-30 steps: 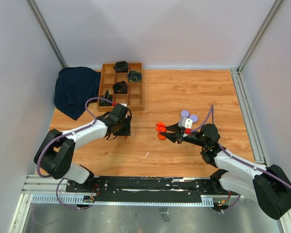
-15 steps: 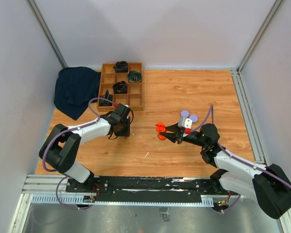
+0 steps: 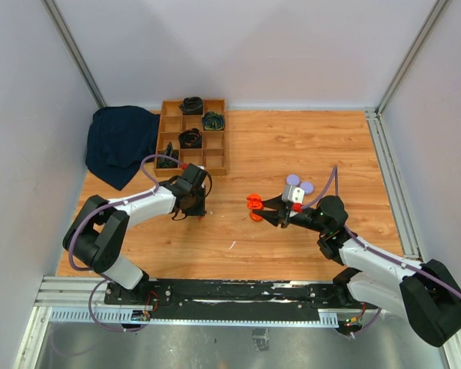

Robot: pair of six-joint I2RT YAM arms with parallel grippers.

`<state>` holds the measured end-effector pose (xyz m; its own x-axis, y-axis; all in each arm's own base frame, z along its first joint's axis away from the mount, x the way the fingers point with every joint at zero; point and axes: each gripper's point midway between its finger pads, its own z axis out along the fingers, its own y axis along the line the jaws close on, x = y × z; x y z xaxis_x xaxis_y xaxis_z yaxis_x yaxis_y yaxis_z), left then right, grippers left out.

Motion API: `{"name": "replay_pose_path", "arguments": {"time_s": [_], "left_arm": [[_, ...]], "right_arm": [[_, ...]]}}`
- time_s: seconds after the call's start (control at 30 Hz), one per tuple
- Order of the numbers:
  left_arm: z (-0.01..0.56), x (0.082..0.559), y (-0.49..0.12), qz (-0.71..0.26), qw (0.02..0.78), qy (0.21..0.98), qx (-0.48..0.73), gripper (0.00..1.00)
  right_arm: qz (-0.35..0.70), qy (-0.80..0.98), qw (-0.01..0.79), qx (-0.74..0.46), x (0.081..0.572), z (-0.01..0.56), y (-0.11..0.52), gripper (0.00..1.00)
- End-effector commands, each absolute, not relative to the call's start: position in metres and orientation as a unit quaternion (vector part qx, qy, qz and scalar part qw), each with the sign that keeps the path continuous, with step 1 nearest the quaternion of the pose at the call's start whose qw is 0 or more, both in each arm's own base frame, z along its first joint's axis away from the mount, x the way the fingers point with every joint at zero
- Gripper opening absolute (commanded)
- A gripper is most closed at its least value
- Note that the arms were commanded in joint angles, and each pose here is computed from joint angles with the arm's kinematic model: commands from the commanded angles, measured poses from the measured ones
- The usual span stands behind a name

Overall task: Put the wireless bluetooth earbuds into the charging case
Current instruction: Pick up the earbud from the center of the board.

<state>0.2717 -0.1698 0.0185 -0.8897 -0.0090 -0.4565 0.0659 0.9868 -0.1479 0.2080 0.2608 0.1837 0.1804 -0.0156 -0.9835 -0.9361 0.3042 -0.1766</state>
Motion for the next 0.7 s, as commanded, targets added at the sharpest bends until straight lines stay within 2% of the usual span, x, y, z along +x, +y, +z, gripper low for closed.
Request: {"name": "replay_pose_path", "arguments": {"time_s": [0.0,0.23,0.37,0.67], "left_arm": [[0.019,0.272,-0.17,-0.082,0.23,0.969,0.019,0.24],[0.035,0.275,-0.177,-0.104,0.256,0.961,0.016,0.18],[0.059,0.28,-0.185,-0.147,0.301,0.942,0.003,0.15],[0.136,0.282,-0.208,-0.256,0.416,0.873,0.011,0.16]], "right_arm": [[0.366,0.512,0.632,-0.452,0.214,0.196,0.261,0.16],[0.363,0.514,0.632,-0.452,0.215,0.195,0.26,0.16],[0.362,0.519,0.636,-0.442,0.218,0.197,0.259,0.16],[0.362,0.519,0.656,-0.412,0.225,0.207,0.257,0.16]]}}
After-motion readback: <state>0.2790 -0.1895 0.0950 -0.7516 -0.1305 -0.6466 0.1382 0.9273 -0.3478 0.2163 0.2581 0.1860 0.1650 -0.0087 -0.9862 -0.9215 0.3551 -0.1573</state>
